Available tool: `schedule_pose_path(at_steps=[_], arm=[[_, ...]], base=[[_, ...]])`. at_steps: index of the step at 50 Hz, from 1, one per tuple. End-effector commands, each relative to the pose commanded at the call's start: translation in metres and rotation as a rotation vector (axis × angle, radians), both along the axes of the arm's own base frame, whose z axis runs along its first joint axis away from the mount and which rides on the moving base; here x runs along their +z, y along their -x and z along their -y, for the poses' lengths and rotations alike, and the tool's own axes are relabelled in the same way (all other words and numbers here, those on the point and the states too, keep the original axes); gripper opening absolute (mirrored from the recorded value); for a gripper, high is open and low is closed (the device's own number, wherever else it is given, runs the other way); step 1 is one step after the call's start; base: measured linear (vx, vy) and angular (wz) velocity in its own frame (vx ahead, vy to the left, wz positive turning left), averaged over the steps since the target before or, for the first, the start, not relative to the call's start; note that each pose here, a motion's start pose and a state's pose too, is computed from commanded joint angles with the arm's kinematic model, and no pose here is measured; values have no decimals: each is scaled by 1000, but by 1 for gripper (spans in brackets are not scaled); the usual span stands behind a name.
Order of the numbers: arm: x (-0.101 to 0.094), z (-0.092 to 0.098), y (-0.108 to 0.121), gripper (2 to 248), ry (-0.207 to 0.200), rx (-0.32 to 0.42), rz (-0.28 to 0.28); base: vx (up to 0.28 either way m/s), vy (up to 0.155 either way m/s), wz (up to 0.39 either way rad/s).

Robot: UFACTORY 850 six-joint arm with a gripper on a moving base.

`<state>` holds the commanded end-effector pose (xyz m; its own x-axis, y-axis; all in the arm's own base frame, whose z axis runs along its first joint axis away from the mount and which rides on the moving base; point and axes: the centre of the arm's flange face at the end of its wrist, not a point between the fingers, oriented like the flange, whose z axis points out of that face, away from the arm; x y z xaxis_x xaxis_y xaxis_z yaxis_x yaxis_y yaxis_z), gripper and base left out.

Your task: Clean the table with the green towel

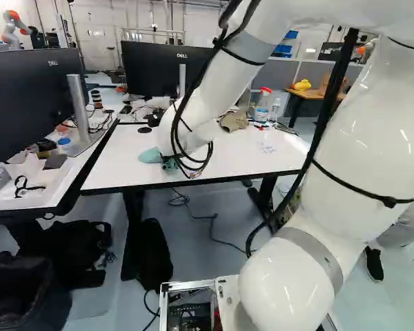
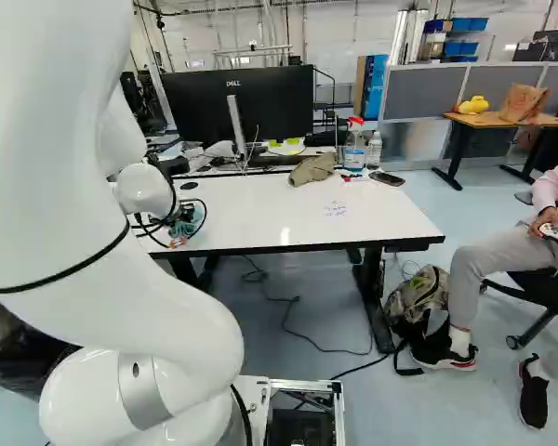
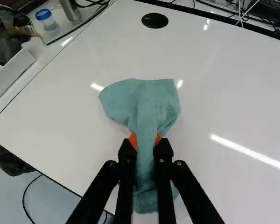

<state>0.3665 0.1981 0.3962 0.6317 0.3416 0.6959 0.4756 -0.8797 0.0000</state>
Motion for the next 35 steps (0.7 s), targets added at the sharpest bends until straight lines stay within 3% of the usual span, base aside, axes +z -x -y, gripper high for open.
schedule_pose_path(at_steps=[35], arm=[[-1,1,1,50,10,0,-18]], base=[[0,0,0]])
